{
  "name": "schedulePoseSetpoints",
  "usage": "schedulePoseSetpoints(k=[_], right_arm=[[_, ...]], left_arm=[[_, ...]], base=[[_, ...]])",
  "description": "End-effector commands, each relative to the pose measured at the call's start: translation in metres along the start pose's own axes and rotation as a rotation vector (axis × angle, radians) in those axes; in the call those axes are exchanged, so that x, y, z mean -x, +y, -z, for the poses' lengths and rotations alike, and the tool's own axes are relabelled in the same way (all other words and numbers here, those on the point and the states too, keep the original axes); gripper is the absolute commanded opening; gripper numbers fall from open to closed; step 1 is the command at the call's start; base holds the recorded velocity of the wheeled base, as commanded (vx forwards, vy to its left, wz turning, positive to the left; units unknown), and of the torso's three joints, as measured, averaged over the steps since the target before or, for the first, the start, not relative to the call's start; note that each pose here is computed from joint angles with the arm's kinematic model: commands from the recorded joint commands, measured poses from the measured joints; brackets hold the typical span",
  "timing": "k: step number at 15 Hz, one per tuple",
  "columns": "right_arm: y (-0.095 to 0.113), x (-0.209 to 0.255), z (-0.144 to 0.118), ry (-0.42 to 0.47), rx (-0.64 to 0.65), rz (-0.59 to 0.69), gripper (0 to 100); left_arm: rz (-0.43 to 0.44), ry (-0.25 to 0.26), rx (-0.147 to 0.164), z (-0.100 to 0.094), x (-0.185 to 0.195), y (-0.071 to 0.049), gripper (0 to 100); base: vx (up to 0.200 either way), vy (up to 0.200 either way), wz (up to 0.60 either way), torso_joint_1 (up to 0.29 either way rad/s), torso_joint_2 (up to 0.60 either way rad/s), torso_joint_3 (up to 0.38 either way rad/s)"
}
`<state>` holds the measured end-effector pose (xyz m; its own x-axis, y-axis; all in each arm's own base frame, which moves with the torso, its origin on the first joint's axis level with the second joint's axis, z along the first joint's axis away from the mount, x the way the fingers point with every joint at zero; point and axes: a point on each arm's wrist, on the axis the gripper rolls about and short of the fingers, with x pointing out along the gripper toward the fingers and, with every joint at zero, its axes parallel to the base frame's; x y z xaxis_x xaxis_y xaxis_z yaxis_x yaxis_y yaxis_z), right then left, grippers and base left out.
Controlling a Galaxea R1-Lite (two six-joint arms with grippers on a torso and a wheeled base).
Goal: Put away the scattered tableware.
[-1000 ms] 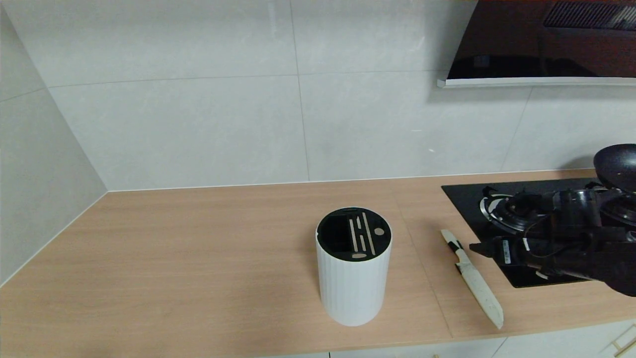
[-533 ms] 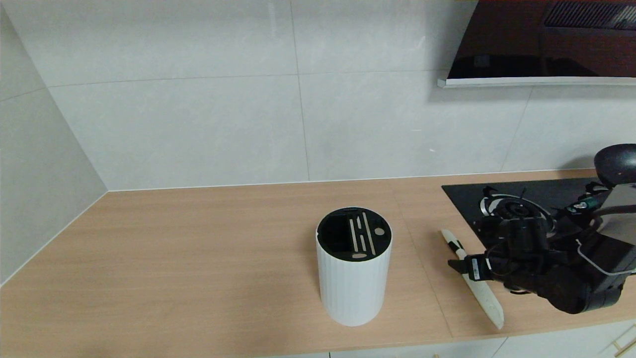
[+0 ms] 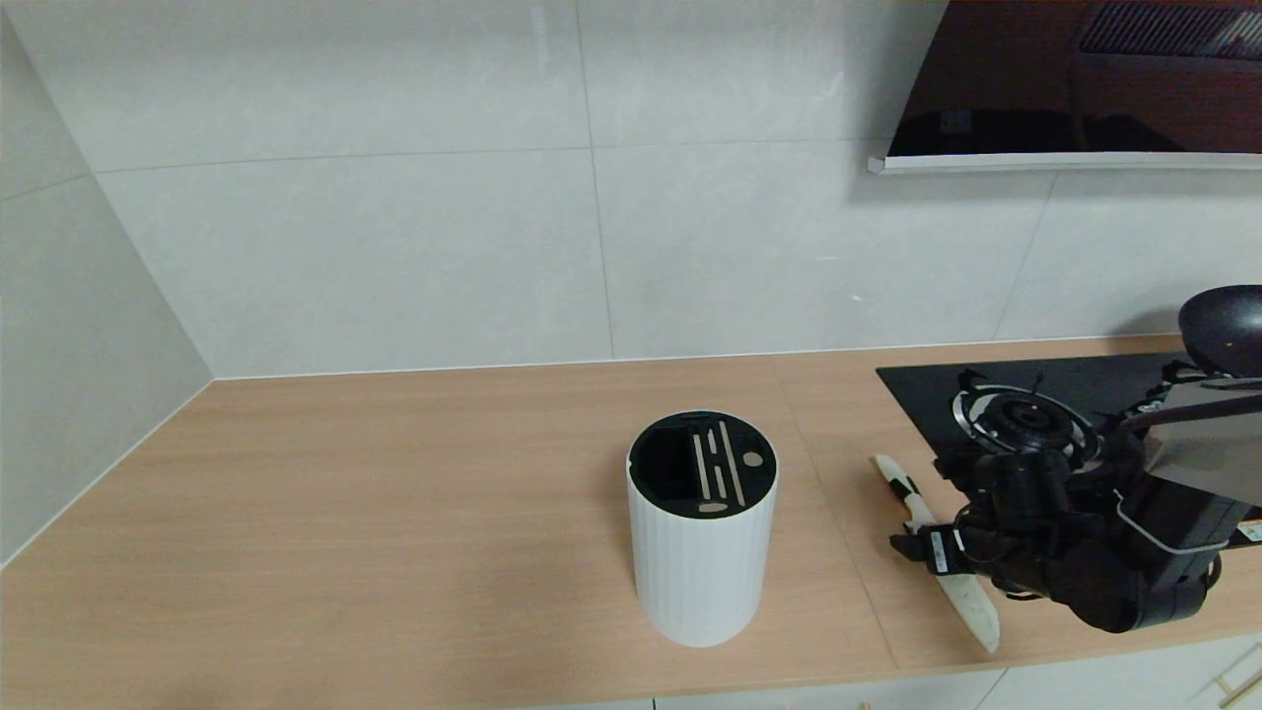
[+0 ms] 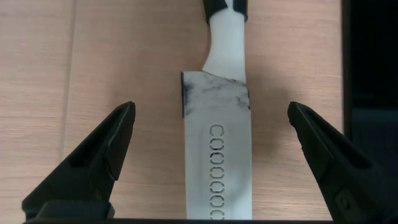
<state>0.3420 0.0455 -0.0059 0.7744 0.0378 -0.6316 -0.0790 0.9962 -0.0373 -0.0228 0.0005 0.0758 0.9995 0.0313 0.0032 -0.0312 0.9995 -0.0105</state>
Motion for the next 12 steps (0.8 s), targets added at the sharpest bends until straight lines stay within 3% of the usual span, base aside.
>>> schedulePoseSetpoints(k=[1,12], right_arm=[[-0.0002,-0.0009,0.0,0.0,0.001,0.01,100],[0.0,-0.0022,-0.0046,-0.017,0.002,0.051,100]], left_arm=[[-0.001,0.0,0.0,0.0,0.0,0.0,100],[-0.001,0.0,0.0,0.0,0.0,0.0,100]], base=[[0.0,0.0,0.0,0.0,0.0,0.0],[0.0,0.0,0.0,0.0,0.0,0.0]])
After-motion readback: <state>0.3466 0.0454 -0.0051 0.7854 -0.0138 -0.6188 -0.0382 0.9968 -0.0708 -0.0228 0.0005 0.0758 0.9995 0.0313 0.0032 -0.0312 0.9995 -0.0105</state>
